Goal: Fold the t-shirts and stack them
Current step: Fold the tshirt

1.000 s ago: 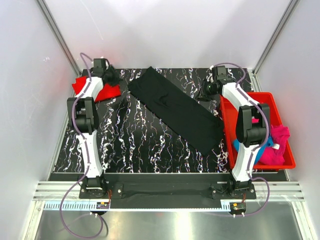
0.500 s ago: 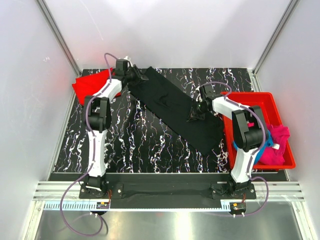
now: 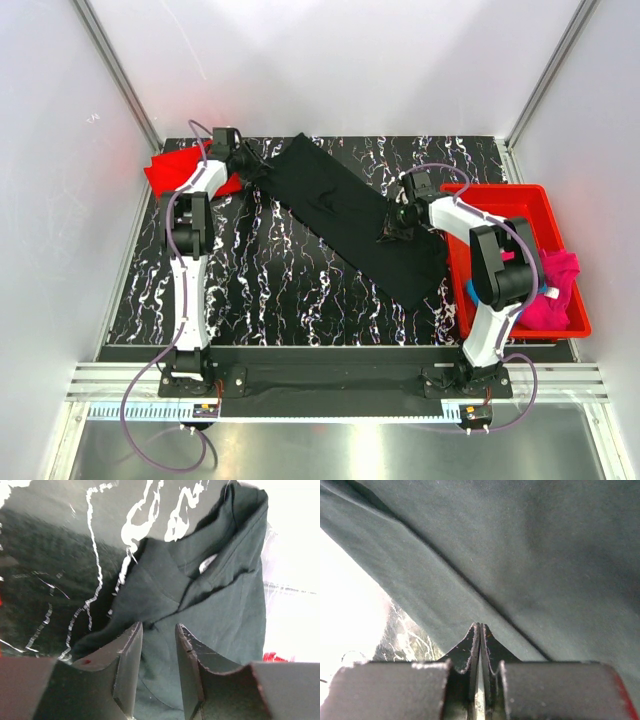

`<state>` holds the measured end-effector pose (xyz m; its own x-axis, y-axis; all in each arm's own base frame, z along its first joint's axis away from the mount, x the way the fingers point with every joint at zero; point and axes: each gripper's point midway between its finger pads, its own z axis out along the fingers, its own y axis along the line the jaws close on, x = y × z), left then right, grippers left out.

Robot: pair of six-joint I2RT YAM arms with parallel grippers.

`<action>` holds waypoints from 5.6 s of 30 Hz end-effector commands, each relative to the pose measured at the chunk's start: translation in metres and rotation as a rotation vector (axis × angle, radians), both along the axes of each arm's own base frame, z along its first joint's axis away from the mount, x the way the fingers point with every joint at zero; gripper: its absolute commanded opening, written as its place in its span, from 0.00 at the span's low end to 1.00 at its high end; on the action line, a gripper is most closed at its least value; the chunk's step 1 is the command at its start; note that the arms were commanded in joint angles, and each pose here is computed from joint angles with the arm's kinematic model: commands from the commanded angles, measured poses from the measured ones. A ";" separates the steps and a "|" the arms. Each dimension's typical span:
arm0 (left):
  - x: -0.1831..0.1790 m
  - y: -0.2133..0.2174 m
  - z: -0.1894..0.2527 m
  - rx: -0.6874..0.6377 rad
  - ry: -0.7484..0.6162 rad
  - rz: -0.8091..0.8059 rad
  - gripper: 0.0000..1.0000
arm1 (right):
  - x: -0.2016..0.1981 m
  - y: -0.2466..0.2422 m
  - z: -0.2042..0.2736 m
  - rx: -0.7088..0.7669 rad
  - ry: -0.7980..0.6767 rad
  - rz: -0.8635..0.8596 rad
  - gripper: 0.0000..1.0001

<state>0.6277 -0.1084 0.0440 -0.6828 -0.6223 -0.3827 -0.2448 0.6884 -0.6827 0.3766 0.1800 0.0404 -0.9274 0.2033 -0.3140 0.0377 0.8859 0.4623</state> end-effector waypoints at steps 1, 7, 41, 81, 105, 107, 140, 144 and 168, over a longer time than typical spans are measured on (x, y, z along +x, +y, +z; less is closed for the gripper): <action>0.005 -0.004 0.015 0.010 -0.025 -0.004 0.40 | 0.015 -0.001 0.044 -0.007 -0.105 -0.018 0.07; -0.001 -0.001 0.065 -0.042 -0.112 -0.088 0.49 | -0.010 -0.028 0.035 -0.152 -0.023 -0.046 0.08; -0.141 -0.018 0.034 0.097 0.016 -0.034 0.60 | -0.100 0.070 -0.022 -0.014 0.071 -0.179 0.07; -0.040 -0.043 0.010 0.087 -0.005 -0.137 0.00 | -0.048 -0.045 -0.037 -0.265 0.101 -0.202 0.22; -0.026 -0.015 0.026 0.152 -0.038 -0.217 0.03 | -0.086 0.066 0.017 -0.049 -0.038 0.064 0.39; -0.024 -0.014 0.035 0.153 -0.045 -0.226 0.08 | -0.086 0.065 0.012 -0.076 -0.031 0.109 0.40; -0.415 -0.066 0.021 0.094 0.143 -0.301 0.61 | -0.194 0.012 -0.007 -0.022 0.099 -0.022 0.42; -0.429 -0.074 0.007 0.079 0.167 -0.305 0.62 | -0.193 0.013 -0.002 -0.009 0.096 -0.029 0.48; -0.469 -0.083 -0.046 0.297 0.339 -0.345 0.27 | -0.214 0.008 -0.023 0.013 0.169 -0.067 0.02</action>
